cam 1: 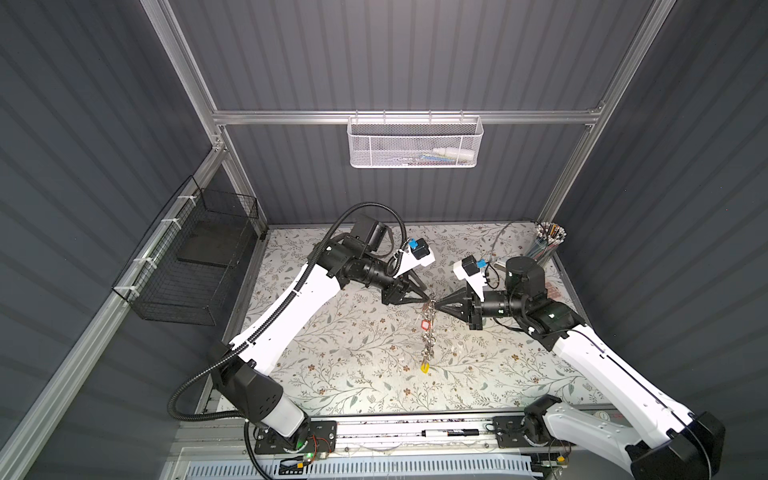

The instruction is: Put the keys on the keyring

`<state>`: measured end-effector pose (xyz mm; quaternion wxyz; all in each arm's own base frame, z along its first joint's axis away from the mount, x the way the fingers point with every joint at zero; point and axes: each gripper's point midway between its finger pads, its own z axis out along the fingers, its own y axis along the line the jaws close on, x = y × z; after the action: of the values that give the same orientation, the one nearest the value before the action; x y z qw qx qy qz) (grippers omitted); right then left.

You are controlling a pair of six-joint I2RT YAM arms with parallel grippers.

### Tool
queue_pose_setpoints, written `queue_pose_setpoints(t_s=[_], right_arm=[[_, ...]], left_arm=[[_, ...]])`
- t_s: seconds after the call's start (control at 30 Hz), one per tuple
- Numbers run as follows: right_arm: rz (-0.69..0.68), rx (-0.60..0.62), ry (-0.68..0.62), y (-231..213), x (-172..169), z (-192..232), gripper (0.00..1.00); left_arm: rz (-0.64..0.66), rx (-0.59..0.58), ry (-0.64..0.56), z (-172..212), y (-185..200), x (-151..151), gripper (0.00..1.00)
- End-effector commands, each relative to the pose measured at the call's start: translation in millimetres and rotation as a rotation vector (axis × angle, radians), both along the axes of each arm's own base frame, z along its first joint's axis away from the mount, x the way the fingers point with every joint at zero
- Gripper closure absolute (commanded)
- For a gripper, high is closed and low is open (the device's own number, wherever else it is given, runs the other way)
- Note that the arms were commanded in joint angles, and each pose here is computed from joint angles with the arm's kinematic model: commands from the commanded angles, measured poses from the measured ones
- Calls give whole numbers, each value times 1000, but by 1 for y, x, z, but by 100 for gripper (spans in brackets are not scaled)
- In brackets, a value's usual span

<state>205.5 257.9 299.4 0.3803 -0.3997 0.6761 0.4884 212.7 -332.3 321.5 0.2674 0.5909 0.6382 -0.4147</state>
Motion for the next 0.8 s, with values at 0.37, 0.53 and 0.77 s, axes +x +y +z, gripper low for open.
queue_pose_setpoints(t_s=[0.37,0.53,0.77], right_arm=[[38,45,-73,3,-3,22,100],[36,44,-72,3,-3,21,100],[38,43,-66,4,-2,20,100]], left_arm=[[-86,19,34,-2,-11,-17,79],[-88,25,36,-4,-10,-17,87],[-95,12,36,-3,-10,-19,100]])
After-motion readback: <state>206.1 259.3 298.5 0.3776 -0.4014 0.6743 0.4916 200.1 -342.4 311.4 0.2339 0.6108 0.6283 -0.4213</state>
